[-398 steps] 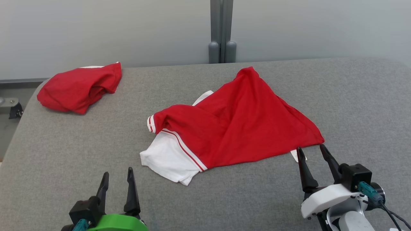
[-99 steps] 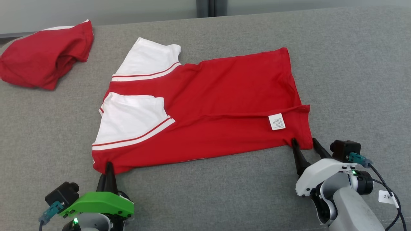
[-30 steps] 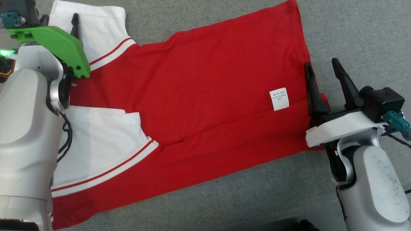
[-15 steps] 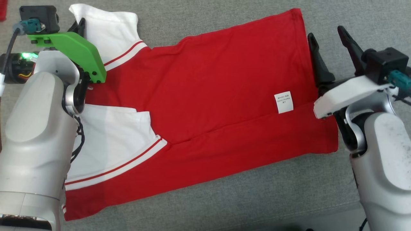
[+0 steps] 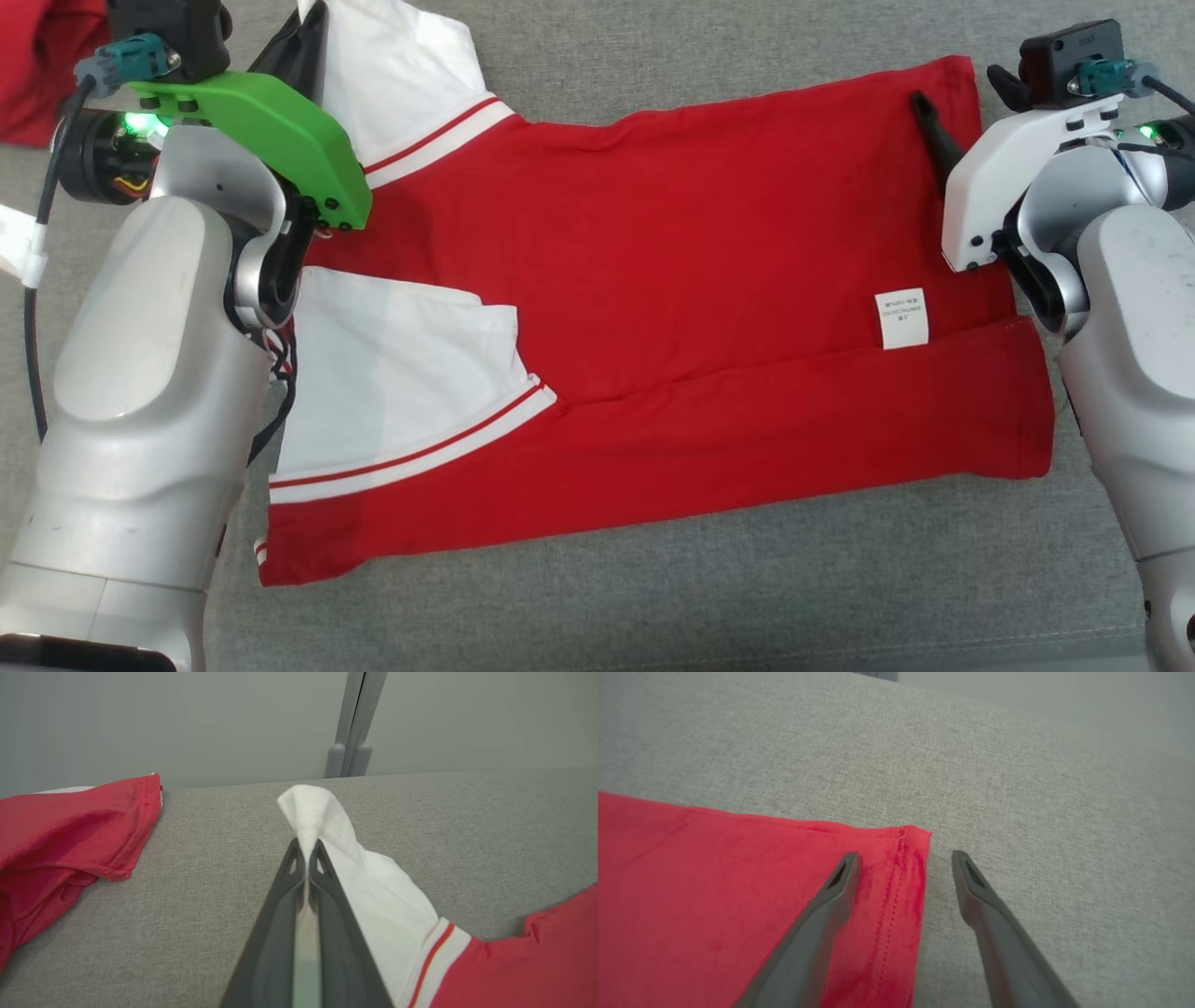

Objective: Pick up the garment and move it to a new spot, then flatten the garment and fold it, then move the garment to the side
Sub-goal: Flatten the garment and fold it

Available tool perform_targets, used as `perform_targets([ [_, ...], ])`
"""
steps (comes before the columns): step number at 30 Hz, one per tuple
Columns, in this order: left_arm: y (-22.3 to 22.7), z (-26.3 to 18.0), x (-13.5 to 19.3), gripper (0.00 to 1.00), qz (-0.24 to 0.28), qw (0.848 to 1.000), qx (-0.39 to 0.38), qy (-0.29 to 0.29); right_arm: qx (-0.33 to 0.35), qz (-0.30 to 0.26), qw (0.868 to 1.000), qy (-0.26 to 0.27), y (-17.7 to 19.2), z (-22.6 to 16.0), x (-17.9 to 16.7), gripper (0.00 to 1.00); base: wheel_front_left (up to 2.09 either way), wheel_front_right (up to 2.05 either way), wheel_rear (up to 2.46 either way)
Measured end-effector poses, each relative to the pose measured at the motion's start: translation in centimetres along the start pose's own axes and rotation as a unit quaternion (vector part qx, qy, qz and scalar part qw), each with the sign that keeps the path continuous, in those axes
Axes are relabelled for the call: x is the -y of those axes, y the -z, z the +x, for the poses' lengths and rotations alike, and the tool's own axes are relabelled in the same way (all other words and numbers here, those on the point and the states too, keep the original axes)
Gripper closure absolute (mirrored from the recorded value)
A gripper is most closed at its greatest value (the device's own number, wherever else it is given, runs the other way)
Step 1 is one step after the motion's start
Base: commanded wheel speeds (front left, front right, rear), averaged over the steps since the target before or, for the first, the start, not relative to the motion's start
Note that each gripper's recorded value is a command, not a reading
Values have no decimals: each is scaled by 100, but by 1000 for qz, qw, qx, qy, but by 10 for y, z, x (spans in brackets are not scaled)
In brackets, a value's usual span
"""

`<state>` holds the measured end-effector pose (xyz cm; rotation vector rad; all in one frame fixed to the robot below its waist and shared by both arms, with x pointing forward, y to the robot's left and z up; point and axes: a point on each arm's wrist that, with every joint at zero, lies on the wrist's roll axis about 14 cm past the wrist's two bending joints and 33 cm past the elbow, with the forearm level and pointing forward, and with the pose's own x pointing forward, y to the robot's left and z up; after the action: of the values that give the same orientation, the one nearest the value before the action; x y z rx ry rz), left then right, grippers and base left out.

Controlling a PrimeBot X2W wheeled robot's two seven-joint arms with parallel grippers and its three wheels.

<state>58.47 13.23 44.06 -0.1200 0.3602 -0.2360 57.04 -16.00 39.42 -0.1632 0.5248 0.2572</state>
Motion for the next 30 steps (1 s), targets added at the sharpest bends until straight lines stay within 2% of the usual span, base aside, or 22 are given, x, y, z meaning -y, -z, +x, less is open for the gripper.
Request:
perform_targets([
  [2,-2,-4,-1,100,-3,1000,5,0,-14,1,1000,-4,3,5,0,0,0,0,0],
  [3,-3,-5,-1,100,-4,1000,7,0,-18,3,1000,-4,3,7,0,8,0,0,0],
  [5,-5,-8,-1,100,-7,1000,11,1,-20,1,1000,-5,2,10,1,46,0,0,0],
  [7,-6,-10,-1,100,-9,1000,14,0,-21,4,1000,-7,1,13,0,74,0,0,0],
  [8,-7,-11,-1,100,-10,1000,17,1,-21,4,1000,-6,0,13,1,100,0,0,0],
  [15,-20,-20,-4,100,-14,999,36,-5,34,7,999,-1,-22,8,3,100,0,0,0],
  [21,-32,-41,3,100,-20,998,62,6,101,0,995,-6,-47,-14,-5,100,0,0,0],
  [30,-19,-100,7,100,-53,995,84,7,139,31,990,-17,-24,-65,-22,100,0,0,0],
])
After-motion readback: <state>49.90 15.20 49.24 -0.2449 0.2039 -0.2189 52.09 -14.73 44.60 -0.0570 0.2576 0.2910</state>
